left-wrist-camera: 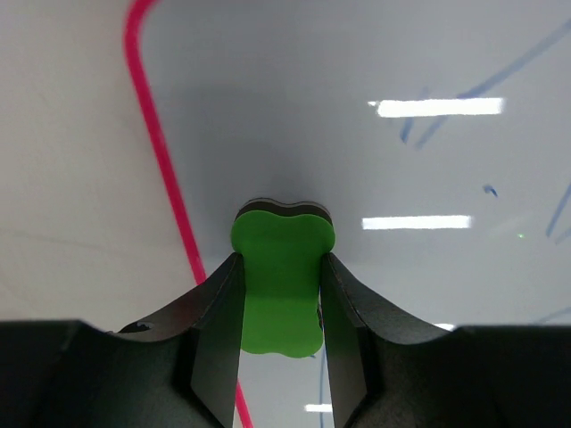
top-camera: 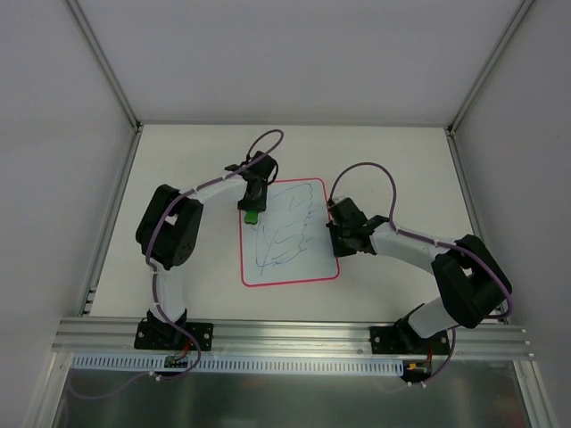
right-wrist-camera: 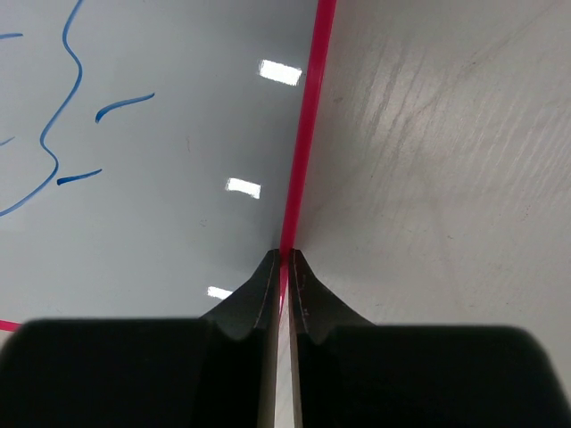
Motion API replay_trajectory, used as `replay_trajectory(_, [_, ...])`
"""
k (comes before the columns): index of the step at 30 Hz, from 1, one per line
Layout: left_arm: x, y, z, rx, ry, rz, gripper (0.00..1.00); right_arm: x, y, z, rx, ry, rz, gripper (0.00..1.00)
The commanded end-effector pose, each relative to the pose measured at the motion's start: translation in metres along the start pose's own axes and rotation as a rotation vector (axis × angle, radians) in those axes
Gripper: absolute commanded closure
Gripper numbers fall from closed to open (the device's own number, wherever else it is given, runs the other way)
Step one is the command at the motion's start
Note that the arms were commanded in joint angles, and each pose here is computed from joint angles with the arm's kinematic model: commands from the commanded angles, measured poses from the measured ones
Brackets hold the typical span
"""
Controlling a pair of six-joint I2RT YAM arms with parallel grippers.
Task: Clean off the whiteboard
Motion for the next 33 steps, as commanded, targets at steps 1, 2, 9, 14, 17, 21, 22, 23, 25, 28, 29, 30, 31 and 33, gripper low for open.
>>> replay_trajectory(1, [0.003, -0.002, -0.112, 0.334, -0.118, 0.061, 1.00, -0.008, -0.006, -0.024, 0.095, 0.012, -0.045, 0.93])
replay_trajectory(2, [0.000, 0.001, -0.124, 0.354, -0.126, 0.057, 1.00, -0.008, -0.006, -0.024, 0.092, 0.013, -0.044, 0.93])
replay_trajectory(9, [0.000, 0.033, -0.185, 0.445, -0.143, 0.007, 1.00, -0.008, -0.006, -0.026, 0.093, 0.011, -0.044, 0.94])
replay_trajectory(14, [-0.002, 0.042, -0.201, 0.455, -0.146, -0.014, 1.00, -0.008, -0.007, -0.026, 0.097, 0.010, -0.044, 0.94])
replay_trajectory(17, [-0.007, 0.033, -0.185, 0.426, -0.157, -0.001, 1.00, -0.007, -0.008, -0.026, 0.101, 0.009, -0.042, 0.94])
replay_trajectory(21, [-0.015, 0.017, -0.140, 0.369, -0.134, -0.022, 1.00, -0.007, -0.008, -0.025, 0.094, 0.008, -0.043, 0.94])
replay_trajectory(22, [-0.021, 0.011, -0.121, 0.330, -0.125, -0.020, 1.00, -0.008, -0.007, -0.024, 0.090, 0.008, -0.046, 0.94])
replay_trajectory(23, [-0.022, 0.007, -0.108, 0.312, -0.113, -0.024, 1.00, -0.009, -0.006, -0.024, 0.086, 0.011, -0.048, 0.94])
replay_trajectory(25, [-0.021, -0.005, -0.075, 0.274, -0.076, -0.033, 1.00, -0.009, -0.006, -0.025, 0.087, 0.010, -0.051, 0.94])
replay_trajectory(28, [-0.021, -0.020, -0.038, 0.222, -0.064, -0.029, 1.00, -0.009, -0.006, -0.025, 0.088, 0.012, -0.046, 0.94])
replay_trajectory(29, [-0.020, -0.024, -0.029, 0.204, -0.068, -0.013, 1.00, -0.008, -0.006, -0.025, 0.087, 0.012, -0.045, 0.94])
replay_trajectory(30, [-0.021, -0.025, -0.010, 0.166, -0.068, -0.020, 1.00, -0.009, -0.006, -0.025, 0.085, 0.012, -0.046, 0.94])
replay_trajectory(31, [-0.020, -0.035, -0.009, 0.179, -0.071, -0.005, 1.00, -0.009, -0.005, -0.025, 0.085, 0.012, -0.046, 0.95])
replay_trajectory(33, [-0.020, -0.039, 0.011, 0.144, -0.067, 0.003, 1.00, -0.009, -0.005, -0.025, 0.083, 0.011, -0.048, 0.95])
Point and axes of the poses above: each gripper's point midway between its finger pads, its own y axis back along the fingers, its own x axis along the line the jaws close on, z = x × y, the point moved 5 cm from there along y, back along the fingers, and after that the axes turned 2 degrees about y, right-handed, at the moved point
